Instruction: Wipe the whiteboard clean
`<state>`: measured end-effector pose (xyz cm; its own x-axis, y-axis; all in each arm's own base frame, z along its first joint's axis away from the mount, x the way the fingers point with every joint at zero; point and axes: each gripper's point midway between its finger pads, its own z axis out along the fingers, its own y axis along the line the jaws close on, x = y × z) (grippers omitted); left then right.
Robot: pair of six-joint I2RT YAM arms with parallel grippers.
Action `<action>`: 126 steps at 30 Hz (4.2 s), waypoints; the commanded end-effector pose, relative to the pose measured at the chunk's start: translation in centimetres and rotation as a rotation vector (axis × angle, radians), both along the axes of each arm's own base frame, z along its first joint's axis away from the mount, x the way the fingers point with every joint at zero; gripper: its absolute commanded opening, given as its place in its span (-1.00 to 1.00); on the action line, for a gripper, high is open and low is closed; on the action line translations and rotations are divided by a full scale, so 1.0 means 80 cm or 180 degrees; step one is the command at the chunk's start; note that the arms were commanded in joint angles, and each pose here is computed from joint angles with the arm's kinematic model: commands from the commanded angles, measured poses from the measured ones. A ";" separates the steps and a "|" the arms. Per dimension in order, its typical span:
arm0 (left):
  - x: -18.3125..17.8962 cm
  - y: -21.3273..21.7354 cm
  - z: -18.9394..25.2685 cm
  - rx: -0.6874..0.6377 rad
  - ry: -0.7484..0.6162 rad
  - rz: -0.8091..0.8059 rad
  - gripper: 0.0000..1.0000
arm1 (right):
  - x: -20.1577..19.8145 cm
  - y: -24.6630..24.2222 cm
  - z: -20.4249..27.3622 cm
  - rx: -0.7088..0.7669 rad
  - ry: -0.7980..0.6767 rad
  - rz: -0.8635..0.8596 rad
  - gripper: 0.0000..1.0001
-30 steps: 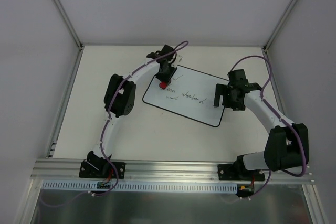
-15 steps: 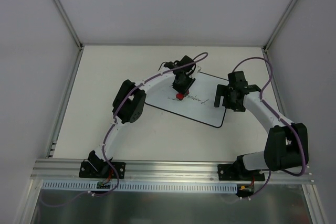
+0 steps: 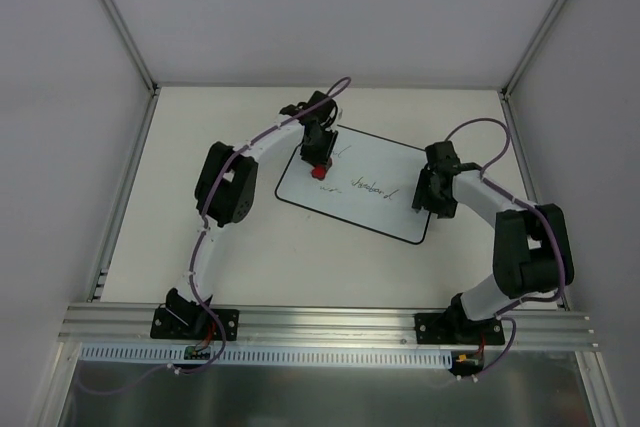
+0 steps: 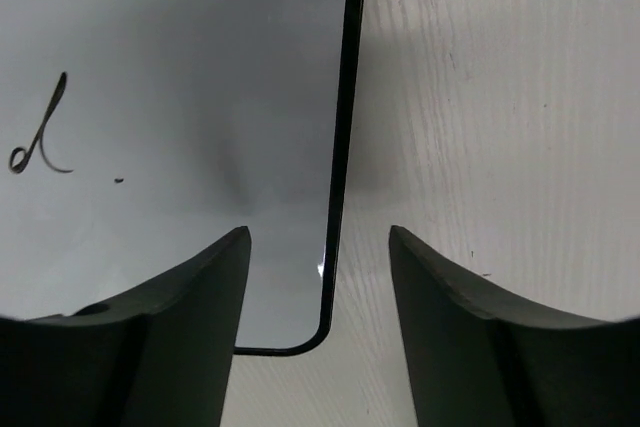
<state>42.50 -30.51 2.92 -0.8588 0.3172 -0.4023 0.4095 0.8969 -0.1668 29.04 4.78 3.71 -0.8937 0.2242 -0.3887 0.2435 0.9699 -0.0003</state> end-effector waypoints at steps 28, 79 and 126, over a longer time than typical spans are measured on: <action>-0.084 -0.027 -0.049 0.0168 0.0628 -0.0251 -1.00 | -0.004 0.016 -0.038 0.0385 0.0336 -0.0489 -0.07; 0.000 -0.008 -0.054 0.0432 0.0106 -0.0150 -1.00 | 0.009 0.021 -0.039 0.0366 0.0404 -0.0136 0.00; -0.004 0.009 0.016 0.0452 -0.0206 0.0393 0.10 | 0.018 0.024 -0.038 0.0355 0.0404 0.0035 0.04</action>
<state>42.12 -30.94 2.55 -0.8735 0.2704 -0.4048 0.3136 0.9486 -0.0431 30.70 6.35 1.60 -0.9222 0.2719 -0.2751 0.2589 0.9623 0.0832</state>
